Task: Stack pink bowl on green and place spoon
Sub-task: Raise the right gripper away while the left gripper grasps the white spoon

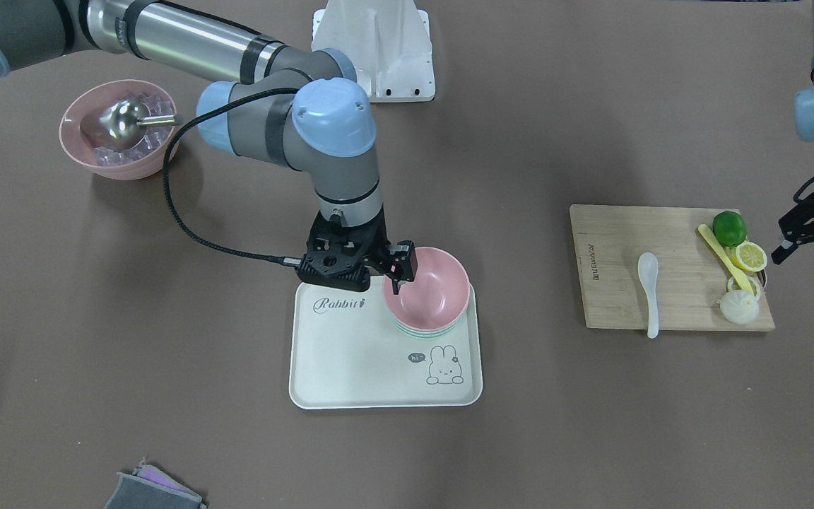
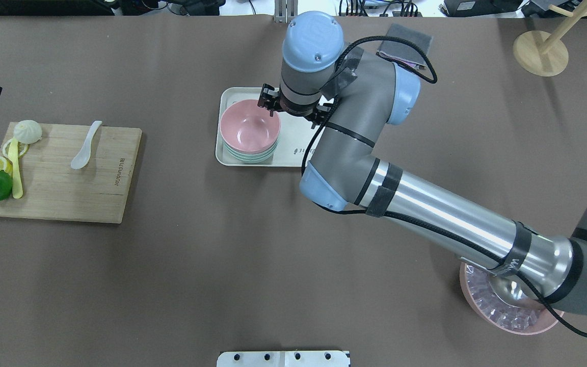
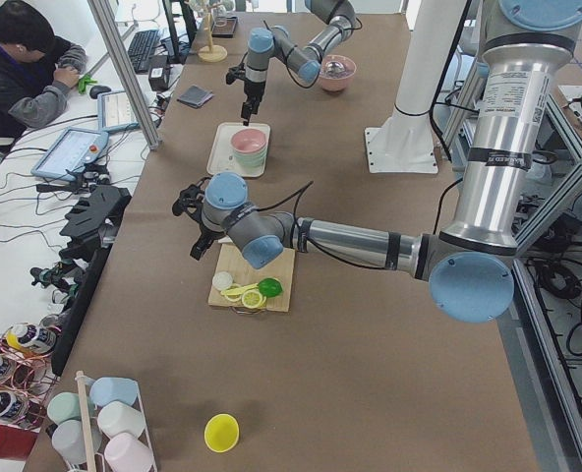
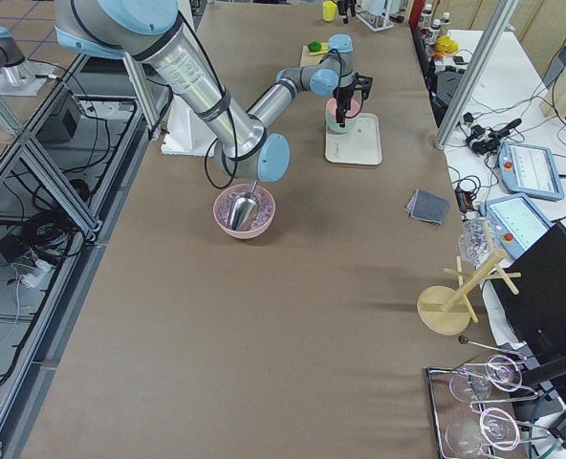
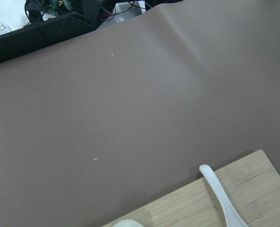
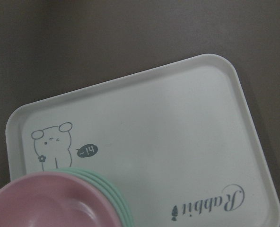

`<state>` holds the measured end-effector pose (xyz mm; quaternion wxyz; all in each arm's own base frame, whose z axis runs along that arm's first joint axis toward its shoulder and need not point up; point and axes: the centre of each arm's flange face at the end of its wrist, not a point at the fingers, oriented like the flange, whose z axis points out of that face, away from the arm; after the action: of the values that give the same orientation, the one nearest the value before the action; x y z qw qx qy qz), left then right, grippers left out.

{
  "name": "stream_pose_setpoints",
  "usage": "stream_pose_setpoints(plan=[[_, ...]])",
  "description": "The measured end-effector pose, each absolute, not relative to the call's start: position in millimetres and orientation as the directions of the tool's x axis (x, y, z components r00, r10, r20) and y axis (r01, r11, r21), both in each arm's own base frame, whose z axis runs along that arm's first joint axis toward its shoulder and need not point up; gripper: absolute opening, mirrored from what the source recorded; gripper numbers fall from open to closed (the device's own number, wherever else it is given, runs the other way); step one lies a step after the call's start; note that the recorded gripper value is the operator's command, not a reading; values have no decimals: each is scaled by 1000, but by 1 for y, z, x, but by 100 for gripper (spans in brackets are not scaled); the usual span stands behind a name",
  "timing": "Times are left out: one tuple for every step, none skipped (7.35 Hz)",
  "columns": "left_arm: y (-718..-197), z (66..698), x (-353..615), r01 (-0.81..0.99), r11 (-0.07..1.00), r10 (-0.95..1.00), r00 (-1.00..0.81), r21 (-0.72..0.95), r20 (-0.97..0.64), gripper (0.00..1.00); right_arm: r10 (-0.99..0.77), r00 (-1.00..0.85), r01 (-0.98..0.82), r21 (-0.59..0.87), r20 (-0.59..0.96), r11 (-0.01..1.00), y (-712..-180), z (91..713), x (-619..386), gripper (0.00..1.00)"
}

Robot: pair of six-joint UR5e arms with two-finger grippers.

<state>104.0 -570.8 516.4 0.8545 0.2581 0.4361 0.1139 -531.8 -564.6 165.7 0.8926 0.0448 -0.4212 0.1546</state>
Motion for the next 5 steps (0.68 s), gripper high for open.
stream_pose_setpoints(plan=[[-572, 518, 131, 37, 857, 389, 607, 514, -693, 98, 194, 618, -288, -9, 762, 957, -570, 196, -497, 100], [-574, 516, 168, 50, 873, 352, 626, 486, -696, 98, 141, 644, -258, 41, 752, 965, -577, 229, -459, 100], [-575, 512, 210, 65, 884, 318, 643, 463, -697, 97, 90, 668, -223, 83, 739, 971, -587, 259, -423, 100], [-576, 509, 250, 72, 892, 296, 654, 447, -696, 97, 34, 682, -176, 118, 731, 977, -600, 284, -385, 100], [-577, 508, 281, 70, 896, 286, 666, 439, -689, 89, -23, 682, -122, 145, 731, 982, -615, 306, -340, 100]])
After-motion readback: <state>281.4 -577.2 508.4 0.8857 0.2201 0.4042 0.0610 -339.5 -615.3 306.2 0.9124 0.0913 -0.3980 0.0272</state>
